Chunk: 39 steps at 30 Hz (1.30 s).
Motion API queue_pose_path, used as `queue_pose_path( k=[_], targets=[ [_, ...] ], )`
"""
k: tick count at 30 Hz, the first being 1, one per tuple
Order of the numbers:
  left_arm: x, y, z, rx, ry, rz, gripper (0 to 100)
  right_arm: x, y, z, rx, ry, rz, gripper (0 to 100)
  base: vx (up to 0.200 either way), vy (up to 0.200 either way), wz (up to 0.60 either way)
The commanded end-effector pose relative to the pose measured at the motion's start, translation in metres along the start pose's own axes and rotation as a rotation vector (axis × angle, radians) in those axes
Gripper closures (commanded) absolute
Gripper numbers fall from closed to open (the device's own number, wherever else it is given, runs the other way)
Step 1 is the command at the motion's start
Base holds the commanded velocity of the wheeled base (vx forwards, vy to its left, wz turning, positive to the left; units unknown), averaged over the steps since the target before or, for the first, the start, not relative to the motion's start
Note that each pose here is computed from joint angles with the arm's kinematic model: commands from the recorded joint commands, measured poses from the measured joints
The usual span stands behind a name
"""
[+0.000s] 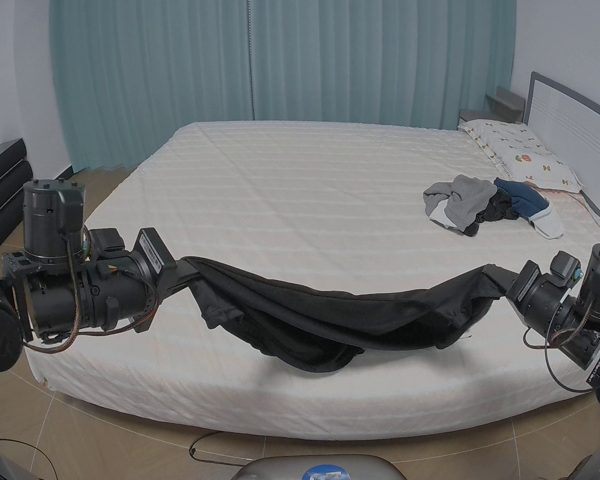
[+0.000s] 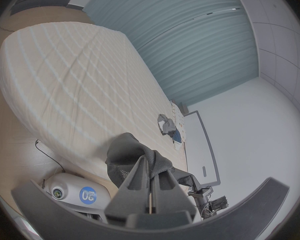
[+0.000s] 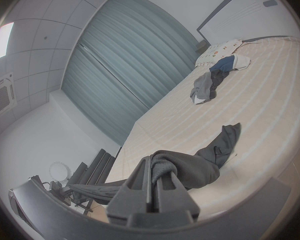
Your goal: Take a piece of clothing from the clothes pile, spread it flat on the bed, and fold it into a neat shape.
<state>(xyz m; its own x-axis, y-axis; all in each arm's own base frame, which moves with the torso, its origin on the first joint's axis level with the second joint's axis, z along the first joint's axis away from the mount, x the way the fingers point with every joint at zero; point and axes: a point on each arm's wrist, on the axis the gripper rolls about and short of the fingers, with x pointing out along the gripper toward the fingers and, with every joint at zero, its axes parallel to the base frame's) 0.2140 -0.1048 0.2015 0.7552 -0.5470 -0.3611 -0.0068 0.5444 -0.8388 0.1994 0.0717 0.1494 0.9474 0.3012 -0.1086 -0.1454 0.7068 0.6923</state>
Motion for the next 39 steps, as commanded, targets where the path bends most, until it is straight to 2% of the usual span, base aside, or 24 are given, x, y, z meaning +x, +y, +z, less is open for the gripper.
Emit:
queue_pose_path(
  k=[1,7,9,12,18,21,25,31,35,39],
  targets=[
    [-0.046,-0.020,-0.003,0.047,-0.040,-0.099,100,-0.041,0.020,0.023,-0.017,-0.104,0.095,100,0.000,0.000,0.00],
    [-0.074,-0.035,0.002,0.089,-0.069,-0.128,100,-0.077,0.052,0.058,-0.084,-0.212,0.170,100,0.000,0.000,0.00],
    [-0.083,-0.045,0.010,0.129,-0.110,-0.145,100,-0.090,0.073,0.086,-0.084,-0.292,0.198,100,0.000,0.000,0.00],
    [-0.089,-0.052,0.024,0.187,-0.167,-0.125,100,-0.099,0.091,0.111,-0.088,-0.328,0.201,100,0.000,0.000,0.00],
    [-0.085,-0.073,0.045,0.201,-0.198,-0.111,100,-0.092,0.131,0.159,-0.090,-0.405,0.239,100,0.000,0.000,0.00],
    [-0.077,-0.081,0.065,0.192,-0.234,-0.085,100,-0.069,0.140,0.186,-0.104,-0.461,0.212,100,0.000,0.000,0.00],
    [-0.055,-0.083,0.077,0.170,-0.211,-0.032,100,-0.034,0.133,0.193,-0.106,-0.415,0.160,100,0.000,0.000,0.00],
    [-0.010,-0.075,0.092,0.144,-0.173,0.041,100,0.036,0.110,0.193,-0.098,-0.351,0.070,100,0.000,0.000,0.00],
    [0.012,-0.071,0.106,0.083,-0.179,0.053,100,0.069,0.094,0.186,-0.095,-0.304,0.027,100,0.200,0.000,0.00],
    [0.039,-0.062,0.116,0.024,-0.159,0.073,100,0.094,0.083,0.183,-0.086,-0.304,0.022,100,0.200,0.000,0.00]
  ],
)
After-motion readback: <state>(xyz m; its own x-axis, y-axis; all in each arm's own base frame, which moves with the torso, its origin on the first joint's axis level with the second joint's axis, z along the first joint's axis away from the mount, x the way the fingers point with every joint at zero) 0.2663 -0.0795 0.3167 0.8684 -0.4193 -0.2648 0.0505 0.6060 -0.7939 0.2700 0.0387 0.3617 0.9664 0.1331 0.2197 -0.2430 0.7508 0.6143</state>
